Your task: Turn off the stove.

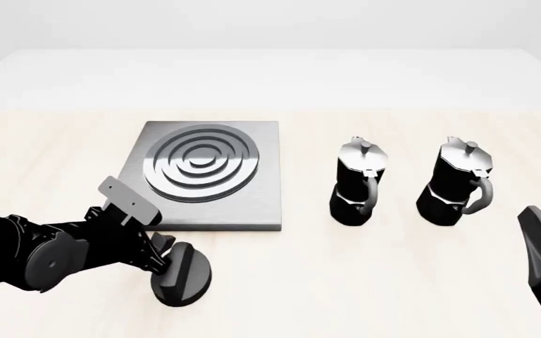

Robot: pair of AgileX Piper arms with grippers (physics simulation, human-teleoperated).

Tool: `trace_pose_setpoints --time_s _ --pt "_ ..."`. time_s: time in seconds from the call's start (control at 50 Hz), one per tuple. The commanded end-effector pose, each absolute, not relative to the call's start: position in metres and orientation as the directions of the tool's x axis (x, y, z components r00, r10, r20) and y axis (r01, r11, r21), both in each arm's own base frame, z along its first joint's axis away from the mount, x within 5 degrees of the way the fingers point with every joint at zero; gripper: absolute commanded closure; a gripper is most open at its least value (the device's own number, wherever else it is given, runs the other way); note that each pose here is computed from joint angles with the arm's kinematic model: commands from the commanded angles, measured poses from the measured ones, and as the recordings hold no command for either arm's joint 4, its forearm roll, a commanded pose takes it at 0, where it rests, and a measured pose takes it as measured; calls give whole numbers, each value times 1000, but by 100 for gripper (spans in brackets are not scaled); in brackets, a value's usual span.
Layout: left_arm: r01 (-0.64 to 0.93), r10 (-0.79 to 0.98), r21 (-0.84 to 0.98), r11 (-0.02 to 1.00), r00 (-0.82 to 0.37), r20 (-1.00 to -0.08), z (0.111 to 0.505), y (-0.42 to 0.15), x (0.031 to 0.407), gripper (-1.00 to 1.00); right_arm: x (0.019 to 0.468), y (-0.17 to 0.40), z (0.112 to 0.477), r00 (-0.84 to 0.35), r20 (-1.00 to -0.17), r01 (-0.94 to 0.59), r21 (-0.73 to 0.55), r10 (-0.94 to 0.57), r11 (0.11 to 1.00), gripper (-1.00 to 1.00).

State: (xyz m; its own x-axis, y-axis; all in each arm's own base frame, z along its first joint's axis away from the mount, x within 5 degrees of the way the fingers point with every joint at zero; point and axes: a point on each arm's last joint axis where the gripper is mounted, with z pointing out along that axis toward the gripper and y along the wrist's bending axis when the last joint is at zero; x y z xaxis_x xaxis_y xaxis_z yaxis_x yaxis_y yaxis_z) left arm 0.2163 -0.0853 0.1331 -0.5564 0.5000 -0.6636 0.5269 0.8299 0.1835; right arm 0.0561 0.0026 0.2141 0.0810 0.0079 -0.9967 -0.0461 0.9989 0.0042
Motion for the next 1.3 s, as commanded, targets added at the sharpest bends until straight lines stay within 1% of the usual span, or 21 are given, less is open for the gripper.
trace_pose_setpoints --time_s 0.02,0.12,0.14,0.2,0.52,0.54,0.6,0.7,0.72,0.74,0.86,0.94,1.0,1.14,1.3 --pt "548 477 145 824 -531 -700 144 -109 229 -100 56 3 215 82 -997 -46 8 12 999 -100" --pt "539 480 159 827 -530 -700 149 -103 231 -100 56 3 215 82 -997 -46 8 12 999 -100" --pt "499 469 184 847 -540 -699 158 -84 229 -100 56 3 215 82 -997 -48 5 9 999 -100" --pt "469 460 200 860 -545 -701 166 -71 226 -100 56 3 215 82 -997 -48 5 9 999 -100" --pt "392 426 228 891 -552 -717 189 -44 207 -100 56 3 215 84 -996 -50 4 8 999 -100" --pt "369 411 229 901 -552 -726 197 -38 199 -100 56 3 215 85 -996 -49 6 10 999 -100" --pt "341 384 223 913 -540 -749 210 -33 189 -100 56 3 215 85 -996 -50 7 11 999 -100" --pt "321 369 223 920 -524 -767 221 -29 178 -100 56 3 215 84 -996 -54 7 11 998 -100" --pt "306 358 224 926 -516 -778 227 -27 175 -100 56 3 215 84 -996 -56 6 11 998 -100" --pt "278 343 229 933 -490 -801 244 -22 161 -100 56 3 215 84 -996 -58 6 11 998 -100" --pt "242 334 245 939 -460 -823 264 -15 145 -100 56 3 215 84 -996 -61 7 12 998 -100" --pt "211 307 238 948 -410 -859 289 -13 132 -100 56 4 215 84 -996 -65 8 14 998 -100" --pt "201 312 251 947 -386 -868 301 -11 124 -100 56 4 215 84 -996 -67 10 15 998 -100" --pt "157 292 251 955 -350 -890 318 -6 109 -100 56 4 215 85 -996 -67 14 19 998 -100" --pt "108 263 240 965 -346 -901 316 -1 94 -100 56 3 216 86 -996 -58 19 24 998 -100"
